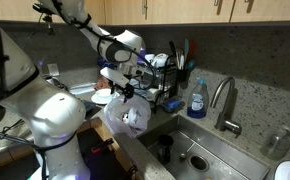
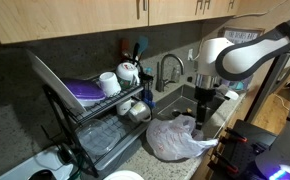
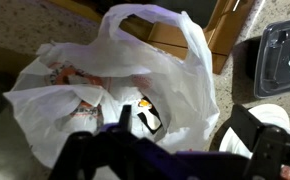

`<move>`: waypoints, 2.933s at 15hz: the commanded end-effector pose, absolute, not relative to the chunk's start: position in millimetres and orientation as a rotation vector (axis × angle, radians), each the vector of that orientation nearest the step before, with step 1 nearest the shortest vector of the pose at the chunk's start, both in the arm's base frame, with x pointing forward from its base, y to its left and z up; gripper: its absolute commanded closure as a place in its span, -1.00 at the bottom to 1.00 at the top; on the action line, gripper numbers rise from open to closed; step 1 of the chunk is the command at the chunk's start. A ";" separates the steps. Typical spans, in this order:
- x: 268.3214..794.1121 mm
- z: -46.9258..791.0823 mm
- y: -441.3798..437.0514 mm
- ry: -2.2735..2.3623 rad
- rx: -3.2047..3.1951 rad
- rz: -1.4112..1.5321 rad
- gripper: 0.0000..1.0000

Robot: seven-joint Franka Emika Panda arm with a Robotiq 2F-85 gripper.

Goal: Take the white object from the white plastic and put it on the black bowl

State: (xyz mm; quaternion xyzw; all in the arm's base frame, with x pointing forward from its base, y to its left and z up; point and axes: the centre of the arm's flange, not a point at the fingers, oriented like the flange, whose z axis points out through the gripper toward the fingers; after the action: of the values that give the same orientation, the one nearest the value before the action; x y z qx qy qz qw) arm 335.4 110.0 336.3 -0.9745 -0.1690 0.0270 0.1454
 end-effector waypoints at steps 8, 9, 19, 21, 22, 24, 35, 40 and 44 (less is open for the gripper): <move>325.2 274.5 95.3 -0.345 -2.664 0.092 -0.13; 329.3 276.8 91.4 -0.336 -2.655 0.075 0.01; 333.5 277.3 60.3 -0.293 -2.549 -0.012 -0.11; 335.5 276.6 57.6 -0.294 -2.555 -0.019 -0.39; 337.5 273.7 57.6 -0.291 -2.553 -0.006 -0.13; 339.5 263.1 61.6 -0.311 -2.543 0.025 0.09; 313.5 177.0 114.3 -0.435 -2.432 0.242 0.52; 296.9 149.1 146.1 -0.505 -2.399 0.331 0.87; 301.7 143.4 145.1 -0.507 -2.457 0.327 0.78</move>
State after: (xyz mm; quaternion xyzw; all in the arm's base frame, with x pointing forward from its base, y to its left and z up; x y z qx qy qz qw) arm 293.6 143.7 149.5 -0.9183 -0.1942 0.1384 0.3161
